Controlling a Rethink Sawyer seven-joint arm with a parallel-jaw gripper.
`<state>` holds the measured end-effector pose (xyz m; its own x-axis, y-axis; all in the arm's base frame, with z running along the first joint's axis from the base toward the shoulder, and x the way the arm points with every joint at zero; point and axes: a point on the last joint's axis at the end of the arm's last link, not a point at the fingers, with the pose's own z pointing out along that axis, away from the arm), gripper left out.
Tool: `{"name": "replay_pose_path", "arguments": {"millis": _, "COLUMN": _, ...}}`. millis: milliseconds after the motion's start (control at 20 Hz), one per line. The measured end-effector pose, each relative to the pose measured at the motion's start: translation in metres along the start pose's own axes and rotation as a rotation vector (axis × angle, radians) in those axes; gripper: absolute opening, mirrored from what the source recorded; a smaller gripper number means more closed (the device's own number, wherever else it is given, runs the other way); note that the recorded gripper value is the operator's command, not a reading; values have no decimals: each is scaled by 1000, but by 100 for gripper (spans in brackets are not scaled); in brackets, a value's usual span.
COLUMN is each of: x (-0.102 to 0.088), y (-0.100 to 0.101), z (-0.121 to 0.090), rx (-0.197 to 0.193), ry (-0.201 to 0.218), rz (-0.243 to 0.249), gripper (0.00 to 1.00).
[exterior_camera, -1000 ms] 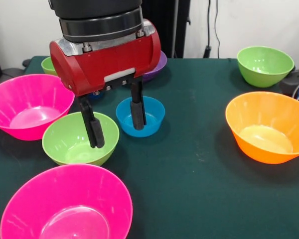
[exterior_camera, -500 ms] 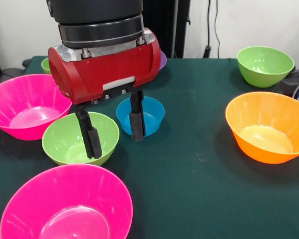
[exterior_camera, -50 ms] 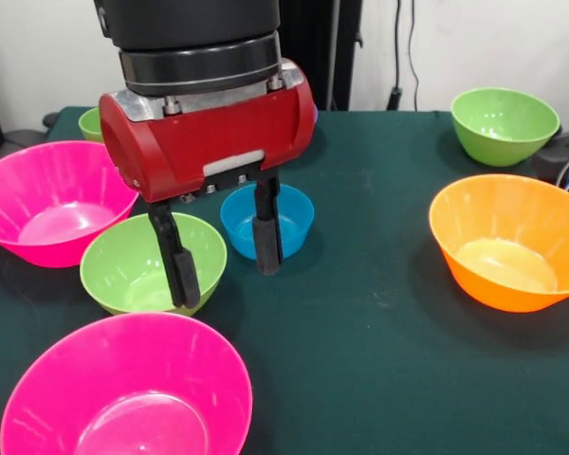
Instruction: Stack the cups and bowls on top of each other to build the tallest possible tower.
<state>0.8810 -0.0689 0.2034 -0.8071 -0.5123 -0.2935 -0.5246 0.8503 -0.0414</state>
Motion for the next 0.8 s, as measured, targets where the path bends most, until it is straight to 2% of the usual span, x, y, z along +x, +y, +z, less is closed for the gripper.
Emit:
{"name": "replay_pose_path", "arguments": {"millis": 250, "x": 0, "y": 7, "z": 10, "rx": -8, "ry": 9, "rz": -7, "gripper": 100}}
{"name": "replay_pose_path", "arguments": {"millis": 800, "x": 13, "y": 25, "z": 64, "rx": -23, "ry": 36, "rz": -10, "gripper": 100}}
